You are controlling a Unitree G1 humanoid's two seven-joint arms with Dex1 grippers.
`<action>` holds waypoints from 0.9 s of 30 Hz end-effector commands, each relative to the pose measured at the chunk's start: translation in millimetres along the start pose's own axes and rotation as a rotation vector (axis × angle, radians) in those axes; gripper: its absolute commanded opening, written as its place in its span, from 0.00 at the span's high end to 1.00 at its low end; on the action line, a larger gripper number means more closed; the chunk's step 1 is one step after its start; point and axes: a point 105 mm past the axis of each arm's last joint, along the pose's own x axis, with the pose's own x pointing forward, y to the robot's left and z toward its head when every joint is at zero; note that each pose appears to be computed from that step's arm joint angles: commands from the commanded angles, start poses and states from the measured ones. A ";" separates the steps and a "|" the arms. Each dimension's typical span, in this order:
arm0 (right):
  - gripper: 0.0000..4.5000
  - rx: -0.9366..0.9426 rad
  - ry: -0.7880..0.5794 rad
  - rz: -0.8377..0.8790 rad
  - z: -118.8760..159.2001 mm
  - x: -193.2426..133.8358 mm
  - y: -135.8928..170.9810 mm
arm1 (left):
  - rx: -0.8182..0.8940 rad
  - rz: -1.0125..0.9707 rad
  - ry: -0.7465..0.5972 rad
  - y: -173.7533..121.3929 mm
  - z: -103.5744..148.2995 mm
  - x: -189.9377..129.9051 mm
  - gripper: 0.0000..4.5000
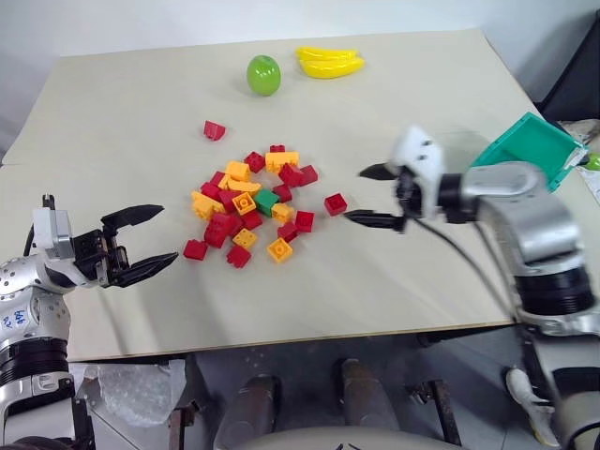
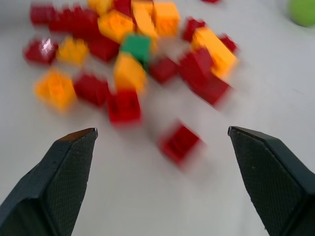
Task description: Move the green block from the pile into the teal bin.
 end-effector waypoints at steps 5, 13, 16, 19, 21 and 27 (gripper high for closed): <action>0.01 0.022 0.051 -0.099 14.6 54.1 -1.1 | 0.037 -0.046 -0.009 -4.3 5.8 1.0 0.00; 0.01 0.043 0.124 -0.125 20.3 116.9 -0.7 | 0.047 -0.022 -0.021 -15.0 4.9 -0.1 0.00; 0.01 0.042 0.128 -0.109 20.2 124.8 2.2 | 0.050 -0.015 -0.022 -16.6 5.5 -0.7 0.00; 0.01 0.045 0.149 -0.093 18.3 133.4 6.2 | 0.055 -0.003 -0.022 -17.3 6.0 -1.7 0.00; 0.05 0.045 0.160 -0.083 17.4 136.2 8.0 | 0.056 0.002 -0.023 -17.5 6.3 -2.2 0.00; 0.44 0.064 0.126 -0.093 26.5 138.5 8.1 | 0.059 0.026 -0.028 -15.3 7.6 -3.4 0.00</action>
